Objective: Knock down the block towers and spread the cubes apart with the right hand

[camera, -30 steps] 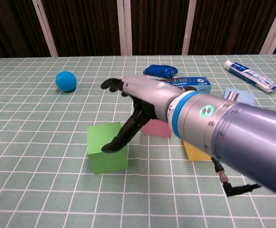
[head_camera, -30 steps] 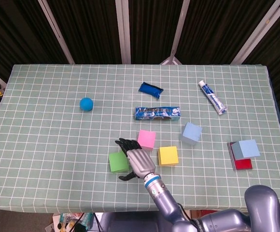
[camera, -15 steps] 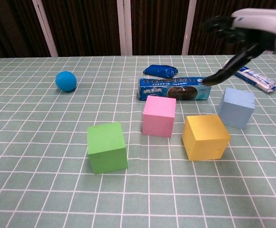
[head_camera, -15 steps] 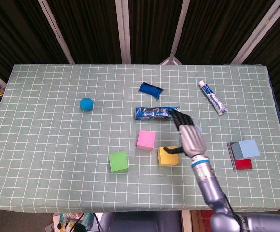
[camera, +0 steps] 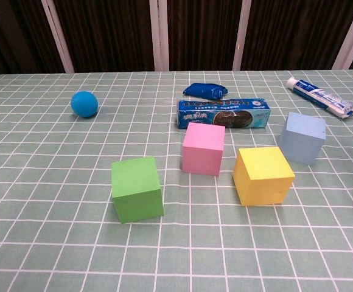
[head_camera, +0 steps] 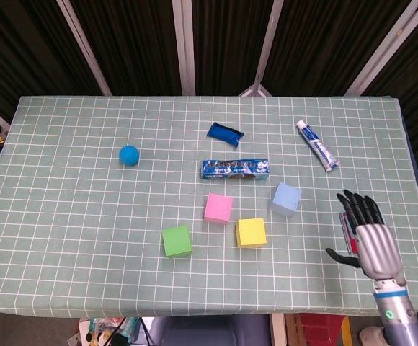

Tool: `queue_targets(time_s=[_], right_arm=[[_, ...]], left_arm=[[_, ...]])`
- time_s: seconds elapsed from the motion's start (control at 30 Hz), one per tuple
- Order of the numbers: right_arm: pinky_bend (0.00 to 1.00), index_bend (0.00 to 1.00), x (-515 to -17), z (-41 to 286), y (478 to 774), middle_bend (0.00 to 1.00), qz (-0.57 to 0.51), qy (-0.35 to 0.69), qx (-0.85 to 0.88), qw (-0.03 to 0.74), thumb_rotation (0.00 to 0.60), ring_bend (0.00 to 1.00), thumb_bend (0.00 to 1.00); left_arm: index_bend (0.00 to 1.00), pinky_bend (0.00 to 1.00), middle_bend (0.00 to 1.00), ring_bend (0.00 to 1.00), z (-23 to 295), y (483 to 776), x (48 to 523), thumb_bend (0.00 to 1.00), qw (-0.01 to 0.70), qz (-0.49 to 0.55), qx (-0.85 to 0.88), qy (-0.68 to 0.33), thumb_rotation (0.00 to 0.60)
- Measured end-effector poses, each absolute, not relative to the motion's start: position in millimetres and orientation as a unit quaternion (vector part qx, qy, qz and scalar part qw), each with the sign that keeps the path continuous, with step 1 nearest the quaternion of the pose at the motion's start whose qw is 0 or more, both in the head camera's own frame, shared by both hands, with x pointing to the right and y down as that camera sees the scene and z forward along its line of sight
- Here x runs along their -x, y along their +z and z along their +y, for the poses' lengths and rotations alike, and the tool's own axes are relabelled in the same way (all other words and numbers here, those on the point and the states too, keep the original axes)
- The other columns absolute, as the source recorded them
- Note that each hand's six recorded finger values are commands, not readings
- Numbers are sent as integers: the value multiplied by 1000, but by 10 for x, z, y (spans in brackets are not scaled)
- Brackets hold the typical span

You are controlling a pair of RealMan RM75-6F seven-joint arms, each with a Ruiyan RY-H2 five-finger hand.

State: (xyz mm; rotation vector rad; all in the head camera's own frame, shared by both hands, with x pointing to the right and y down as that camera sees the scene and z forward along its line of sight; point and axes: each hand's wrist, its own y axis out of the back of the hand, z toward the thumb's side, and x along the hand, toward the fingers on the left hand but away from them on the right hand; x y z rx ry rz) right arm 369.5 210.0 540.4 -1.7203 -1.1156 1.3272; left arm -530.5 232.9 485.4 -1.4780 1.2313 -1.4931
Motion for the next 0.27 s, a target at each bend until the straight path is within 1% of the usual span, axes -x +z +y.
queue_targets(time_s=[0.13, 0.27], right_arm=[[0, 10, -4012, 2373, 5357, 75, -413, 534, 641, 364, 600, 44, 121], [0, 10, -4170, 2417, 5274, 75, -424, 549, 611, 382, 600, 43, 121]], left_arm=[[156, 0, 0, 0, 2337, 4862, 5314, 255, 350, 467, 568, -580, 600], [157, 0, 0, 0, 2334, 4875, 5338, 255, 350, 466, 560, -589, 600]])
